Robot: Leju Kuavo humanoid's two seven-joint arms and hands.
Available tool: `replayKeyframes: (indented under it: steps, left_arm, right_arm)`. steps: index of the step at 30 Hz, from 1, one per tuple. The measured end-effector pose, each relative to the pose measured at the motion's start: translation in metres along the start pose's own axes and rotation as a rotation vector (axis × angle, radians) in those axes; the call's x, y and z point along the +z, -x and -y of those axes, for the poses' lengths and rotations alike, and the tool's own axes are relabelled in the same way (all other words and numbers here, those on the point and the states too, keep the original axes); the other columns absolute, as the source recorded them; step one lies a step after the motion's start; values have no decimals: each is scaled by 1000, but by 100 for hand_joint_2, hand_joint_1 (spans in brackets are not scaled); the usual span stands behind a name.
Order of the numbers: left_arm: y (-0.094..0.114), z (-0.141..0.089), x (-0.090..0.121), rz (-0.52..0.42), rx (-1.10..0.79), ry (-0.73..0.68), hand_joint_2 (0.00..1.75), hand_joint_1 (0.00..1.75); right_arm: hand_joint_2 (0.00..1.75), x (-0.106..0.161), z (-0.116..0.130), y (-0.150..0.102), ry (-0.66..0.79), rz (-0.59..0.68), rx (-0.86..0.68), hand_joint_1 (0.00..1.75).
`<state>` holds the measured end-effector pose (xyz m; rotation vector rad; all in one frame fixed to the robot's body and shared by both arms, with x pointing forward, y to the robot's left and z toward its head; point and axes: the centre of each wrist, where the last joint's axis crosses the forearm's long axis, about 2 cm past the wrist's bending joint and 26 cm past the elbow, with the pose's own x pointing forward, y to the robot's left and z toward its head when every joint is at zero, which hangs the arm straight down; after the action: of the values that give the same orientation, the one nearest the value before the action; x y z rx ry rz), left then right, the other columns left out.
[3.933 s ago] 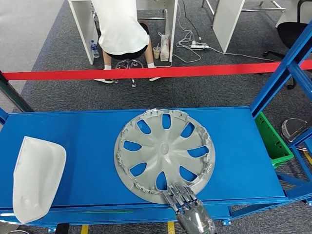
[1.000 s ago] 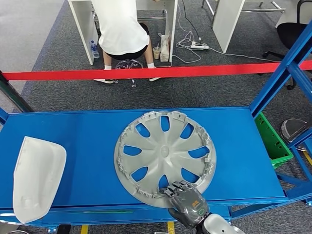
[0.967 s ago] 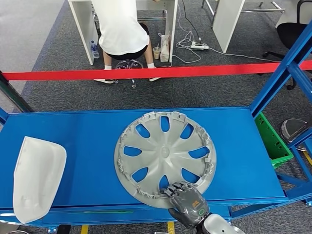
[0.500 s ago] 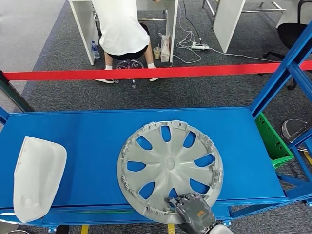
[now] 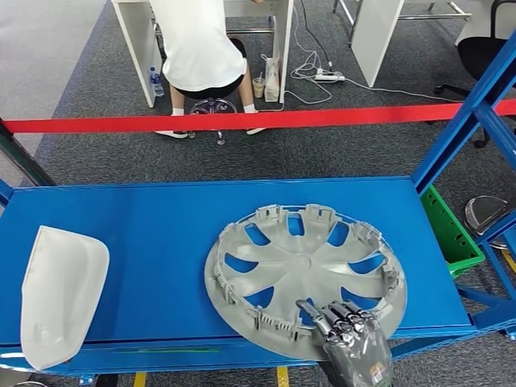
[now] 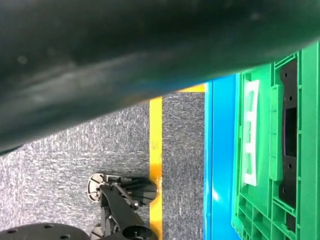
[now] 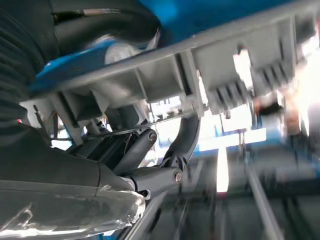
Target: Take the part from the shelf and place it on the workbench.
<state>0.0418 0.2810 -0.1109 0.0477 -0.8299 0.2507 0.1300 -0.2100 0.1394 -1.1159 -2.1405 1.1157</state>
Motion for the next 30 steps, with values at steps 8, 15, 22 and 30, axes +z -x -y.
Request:
replayKeyframes:
  steps: [8, 15, 22, 30]
  left_arm:
    - [1, 5, 1, 2, 11, -1, 0, 0]
    - [2, 8, 2, 4, 6, -7, 0, 0]
    - [2, 11, 2, 23, -7, -13, 131, 0]
    - [0, 10, 1, 47, 8, -50, 175, 0]
  right_arm:
    - [175, -10, 5, -2, 79, -10, -9, 175]
    - [175, -25, 13, -2, 153, 21, -3, 175]
    - [175, -46, 28, 1, 285, 47, -47, 175]
    - [175, -54, 37, 12, 393, 58, -12, 175]
